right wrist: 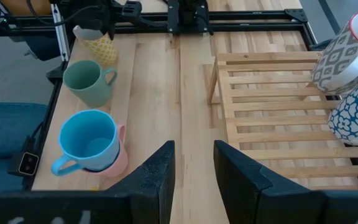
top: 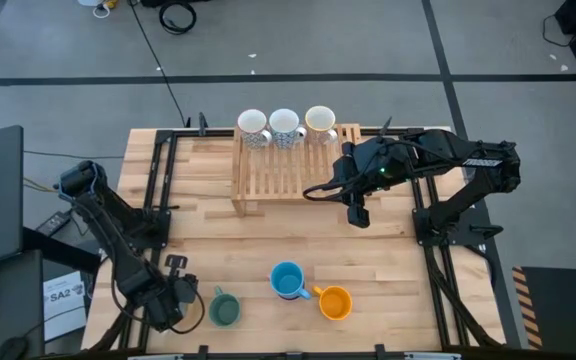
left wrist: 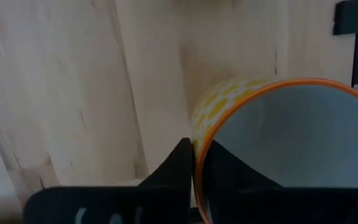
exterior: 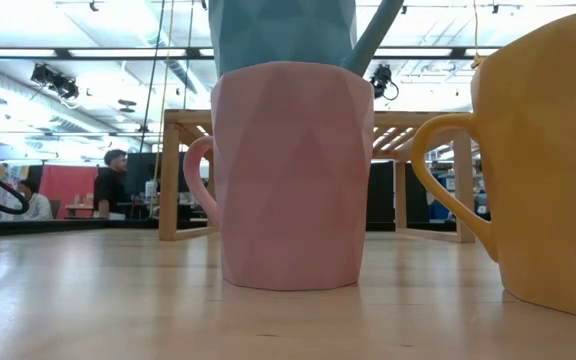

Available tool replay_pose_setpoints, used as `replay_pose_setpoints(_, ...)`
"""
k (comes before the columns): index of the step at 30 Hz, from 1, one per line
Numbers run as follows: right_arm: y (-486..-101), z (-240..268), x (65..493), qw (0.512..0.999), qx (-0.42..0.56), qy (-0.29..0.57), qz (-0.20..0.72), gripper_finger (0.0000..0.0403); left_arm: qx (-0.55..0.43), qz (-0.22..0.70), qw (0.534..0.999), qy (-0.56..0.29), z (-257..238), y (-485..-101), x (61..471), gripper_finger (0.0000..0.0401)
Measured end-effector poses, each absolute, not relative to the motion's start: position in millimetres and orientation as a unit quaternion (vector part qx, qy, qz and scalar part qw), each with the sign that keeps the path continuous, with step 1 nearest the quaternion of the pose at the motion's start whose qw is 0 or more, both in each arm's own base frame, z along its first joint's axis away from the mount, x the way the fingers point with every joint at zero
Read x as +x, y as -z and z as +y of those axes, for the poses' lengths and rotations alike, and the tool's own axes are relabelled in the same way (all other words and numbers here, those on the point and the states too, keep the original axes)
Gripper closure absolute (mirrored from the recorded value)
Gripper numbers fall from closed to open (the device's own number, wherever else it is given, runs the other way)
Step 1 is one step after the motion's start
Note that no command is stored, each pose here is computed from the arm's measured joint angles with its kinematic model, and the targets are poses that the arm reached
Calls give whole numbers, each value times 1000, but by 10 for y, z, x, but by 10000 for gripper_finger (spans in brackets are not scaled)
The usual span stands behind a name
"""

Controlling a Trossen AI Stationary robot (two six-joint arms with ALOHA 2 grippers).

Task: Place coffee mugs
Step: Put the left yellow mug on the shelf

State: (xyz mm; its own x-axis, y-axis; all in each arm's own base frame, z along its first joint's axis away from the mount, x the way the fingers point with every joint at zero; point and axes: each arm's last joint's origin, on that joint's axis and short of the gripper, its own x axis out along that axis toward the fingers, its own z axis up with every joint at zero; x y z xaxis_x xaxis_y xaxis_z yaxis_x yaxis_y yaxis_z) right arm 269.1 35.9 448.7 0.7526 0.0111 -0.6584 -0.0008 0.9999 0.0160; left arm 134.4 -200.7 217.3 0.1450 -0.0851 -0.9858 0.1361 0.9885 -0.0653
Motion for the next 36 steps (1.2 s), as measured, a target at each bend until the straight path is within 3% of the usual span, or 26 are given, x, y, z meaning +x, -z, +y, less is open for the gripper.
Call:
replay_pose_setpoints(10,-4487,359,2691,936,7,-3,352,286,-17,680,733,21,-1796,-2267,1556,374)
replay_pose_setpoints(18,-4487,359,2691,936,7,-3,352,286,-17,723,689,-43,-1506,-2685,1682,374)
replay_pose_setpoints(26,-4487,359,2691,936,7,-3,352,286,-40,703,709,-42,-1192,-3128,1931,374)
replay_pose_setpoints(36,-4498,338,2699,939,-7,42,341,286,-169,628,750,-118,-501,-3636,2245,374)
